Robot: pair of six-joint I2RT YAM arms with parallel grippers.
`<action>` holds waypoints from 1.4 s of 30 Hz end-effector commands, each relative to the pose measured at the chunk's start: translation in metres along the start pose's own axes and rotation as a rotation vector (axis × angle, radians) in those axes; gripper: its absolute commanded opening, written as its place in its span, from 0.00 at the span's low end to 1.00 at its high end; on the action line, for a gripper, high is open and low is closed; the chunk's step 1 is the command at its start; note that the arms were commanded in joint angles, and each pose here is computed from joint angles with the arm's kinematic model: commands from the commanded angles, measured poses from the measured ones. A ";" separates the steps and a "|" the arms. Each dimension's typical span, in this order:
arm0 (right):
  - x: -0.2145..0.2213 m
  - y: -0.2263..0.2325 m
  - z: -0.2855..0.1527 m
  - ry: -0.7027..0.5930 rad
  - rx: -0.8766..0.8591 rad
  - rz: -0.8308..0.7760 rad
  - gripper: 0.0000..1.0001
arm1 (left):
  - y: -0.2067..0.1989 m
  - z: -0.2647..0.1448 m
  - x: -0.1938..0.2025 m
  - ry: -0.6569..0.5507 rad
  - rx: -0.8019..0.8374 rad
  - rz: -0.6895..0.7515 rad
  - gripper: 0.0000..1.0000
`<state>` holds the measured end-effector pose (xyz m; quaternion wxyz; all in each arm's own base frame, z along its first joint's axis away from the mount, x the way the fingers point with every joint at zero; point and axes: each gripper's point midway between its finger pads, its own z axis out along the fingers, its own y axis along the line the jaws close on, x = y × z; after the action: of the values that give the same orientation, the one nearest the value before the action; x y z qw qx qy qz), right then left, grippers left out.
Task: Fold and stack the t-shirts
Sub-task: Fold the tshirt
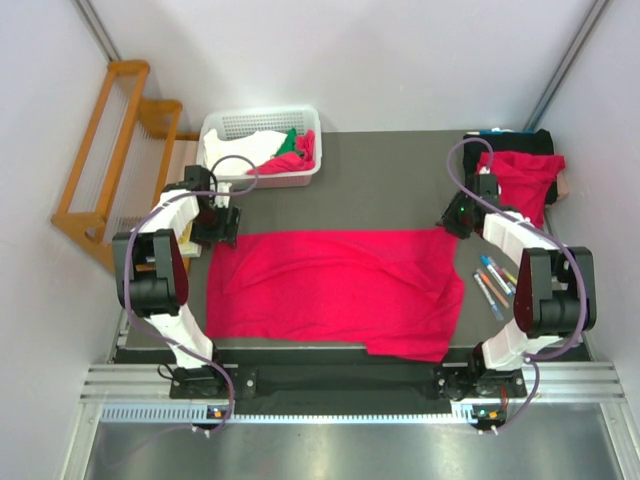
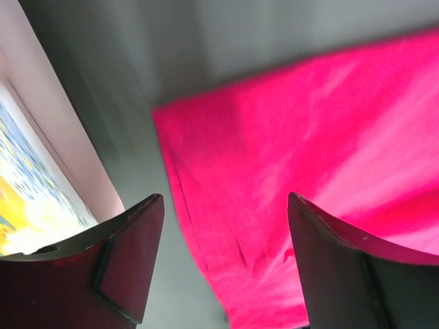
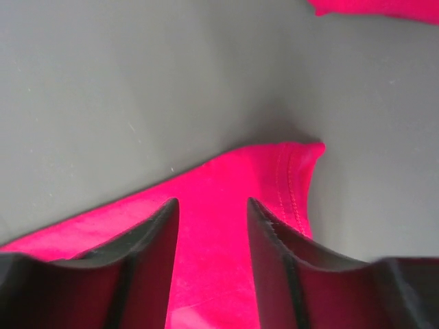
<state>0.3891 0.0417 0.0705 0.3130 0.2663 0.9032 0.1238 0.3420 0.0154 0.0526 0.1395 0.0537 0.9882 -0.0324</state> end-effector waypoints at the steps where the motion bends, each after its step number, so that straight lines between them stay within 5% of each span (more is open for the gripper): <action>1: -0.014 0.010 0.002 -0.045 -0.046 0.009 0.30 | -0.003 0.005 -0.030 -0.056 0.021 -0.037 0.75; 5: -0.013 0.010 0.002 -0.045 -0.042 0.007 0.12 | 0.000 0.017 -0.038 -0.047 0.020 -0.046 0.71; 14: -0.015 0.011 0.001 -0.047 -0.048 0.007 0.20 | 0.004 0.029 -0.031 -0.026 0.002 -0.040 0.59; 22: -0.011 0.009 0.002 -0.039 -0.052 0.009 0.18 | 0.005 0.032 -0.030 -0.028 -0.003 -0.037 0.18; 24: -0.011 0.009 0.002 -0.038 -0.053 0.007 0.17 | 0.005 0.033 -0.027 -0.022 -0.002 -0.036 0.15; 37: -0.005 -0.001 0.012 -0.019 -0.009 0.005 0.18 | 0.007 0.025 -0.028 -0.033 -0.015 -0.021 0.15; 42: -0.005 -0.011 0.015 -0.021 0.035 -0.010 0.40 | 0.004 0.022 -0.029 -0.039 -0.001 -0.018 0.15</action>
<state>0.3944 0.0411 0.0607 0.3106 0.2687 0.9031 0.1253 0.3711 0.0135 0.0223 0.1330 0.0376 0.9897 -0.0380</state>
